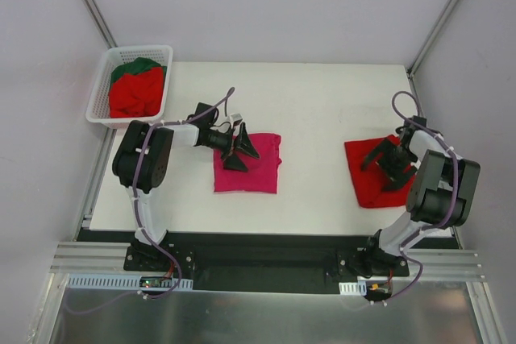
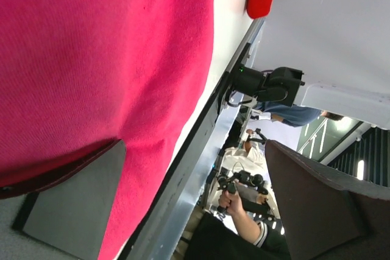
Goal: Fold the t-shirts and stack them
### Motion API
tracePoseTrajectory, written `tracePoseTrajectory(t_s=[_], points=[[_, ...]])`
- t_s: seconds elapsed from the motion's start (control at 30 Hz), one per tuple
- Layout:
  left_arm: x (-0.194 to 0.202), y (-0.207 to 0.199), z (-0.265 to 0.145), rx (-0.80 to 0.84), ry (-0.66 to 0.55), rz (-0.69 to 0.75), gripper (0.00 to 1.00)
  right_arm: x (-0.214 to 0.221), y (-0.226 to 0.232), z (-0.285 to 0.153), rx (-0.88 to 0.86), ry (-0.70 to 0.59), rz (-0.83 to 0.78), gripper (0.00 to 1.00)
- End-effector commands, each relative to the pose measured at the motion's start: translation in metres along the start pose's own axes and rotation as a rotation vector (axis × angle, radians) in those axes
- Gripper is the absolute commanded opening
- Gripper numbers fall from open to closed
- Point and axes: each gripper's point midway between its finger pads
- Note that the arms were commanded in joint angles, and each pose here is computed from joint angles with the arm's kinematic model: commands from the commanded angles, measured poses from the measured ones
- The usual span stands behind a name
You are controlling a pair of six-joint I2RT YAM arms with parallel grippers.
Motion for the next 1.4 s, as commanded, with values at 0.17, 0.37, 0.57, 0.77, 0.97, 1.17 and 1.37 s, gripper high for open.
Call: tracePoseTrajectory(t_s=[0.17, 0.37, 0.57, 0.77, 0.97, 1.17, 1.37], points=[[0.002, -0.019, -0.014, -0.02, -0.048, 0.091, 0.99, 0.028, 0.101, 0.018, -0.161, 0.079, 0.005, 0.96], [-0.008, -0.024, -0.015, -0.026, -0.067, 0.109, 0.99, 0.057, 0.137, 0.031, -0.162, 0.123, 0.035, 0.96], [-0.011, -0.022, -0.013, -0.03, -0.066, 0.108, 0.99, 0.095, 0.162, 0.041, -0.141, 0.164, -0.043, 0.96], [-0.012, -0.023, -0.014, -0.023, -0.067, 0.117, 0.99, 0.125, 0.149, 0.038, -0.071, 0.204, -0.132, 0.95], [-0.018, -0.028, -0.016, -0.013, -0.073, 0.131, 0.99, 0.14, 0.11, 0.023, 0.034, 0.237, -0.204, 0.96], [-0.023, -0.031, -0.017, -0.005, -0.077, 0.146, 0.99, 0.153, 0.079, 0.006, 0.1, 0.279, -0.224, 0.96], [-0.026, -0.03, -0.017, -0.002, -0.076, 0.147, 0.99, 0.162, 0.072, -0.01, 0.113, 0.277, -0.276, 0.96]])
Point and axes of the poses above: each gripper's point midway between its finger pads, its own z axis out along the fingers, its own y axis along the line the jaws close on, x = y × z, and after that the axes turned 8 degrees about z, right-handed
